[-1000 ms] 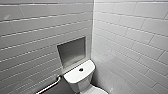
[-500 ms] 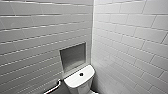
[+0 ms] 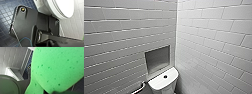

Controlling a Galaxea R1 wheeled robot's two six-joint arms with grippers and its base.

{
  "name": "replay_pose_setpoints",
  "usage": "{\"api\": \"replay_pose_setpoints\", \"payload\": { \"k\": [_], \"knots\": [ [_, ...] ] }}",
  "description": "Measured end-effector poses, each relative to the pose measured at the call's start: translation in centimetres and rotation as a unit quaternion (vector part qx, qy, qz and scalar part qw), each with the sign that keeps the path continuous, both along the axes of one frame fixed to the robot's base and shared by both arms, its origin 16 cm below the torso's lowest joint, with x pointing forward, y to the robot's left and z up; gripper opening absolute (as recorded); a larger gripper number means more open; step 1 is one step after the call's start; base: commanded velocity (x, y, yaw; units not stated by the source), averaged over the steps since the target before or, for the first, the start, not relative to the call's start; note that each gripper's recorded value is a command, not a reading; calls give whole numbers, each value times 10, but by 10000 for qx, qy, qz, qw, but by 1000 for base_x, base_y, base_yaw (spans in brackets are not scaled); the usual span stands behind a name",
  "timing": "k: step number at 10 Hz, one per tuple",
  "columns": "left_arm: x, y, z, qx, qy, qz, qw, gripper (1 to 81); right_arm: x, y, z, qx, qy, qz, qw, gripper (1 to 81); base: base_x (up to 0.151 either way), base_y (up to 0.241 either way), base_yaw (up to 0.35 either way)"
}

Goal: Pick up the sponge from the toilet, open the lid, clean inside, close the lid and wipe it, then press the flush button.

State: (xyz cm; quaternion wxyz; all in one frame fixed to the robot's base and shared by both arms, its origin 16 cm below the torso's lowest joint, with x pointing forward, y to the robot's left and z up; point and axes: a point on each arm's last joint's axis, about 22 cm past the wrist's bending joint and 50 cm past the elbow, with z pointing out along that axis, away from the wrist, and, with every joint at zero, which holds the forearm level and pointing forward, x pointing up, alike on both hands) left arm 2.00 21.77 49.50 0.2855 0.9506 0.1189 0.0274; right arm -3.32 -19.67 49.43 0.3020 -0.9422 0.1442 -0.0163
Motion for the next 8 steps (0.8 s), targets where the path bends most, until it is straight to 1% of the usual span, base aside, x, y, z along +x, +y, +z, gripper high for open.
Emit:
{"api": "replay_pose_setpoints", "payload": {
  "k": [2,3,4,6,7,8],
  "knots": [
    [-19,-8,-22,179,88,16,9998,10,-7,-11,-6,-133,36,13,9999,10,0,0,0],
    [-27,-10,-33,301,136,27,9995,10,-11,-19,-11,-237,53,24,9997,10,0,0,0],
    [-33,-12,-43,423,177,38,9989,10,-15,-19,-14,-270,66,23,9996,10,0,0,0],
    [-46,-21,-59,622,261,49,9977,10,-26,-7,-17,-246,137,28,9996,10,0,0,0],
    [-50,-29,-64,685,279,53,9972,10,-27,-8,-22,-312,131,32,9994,10,0,0,0],
    [-56,-46,-67,678,321,52,9972,10,-27,-14,-28,-423,121,43,9990,10,0,0,0]
  ]
}}
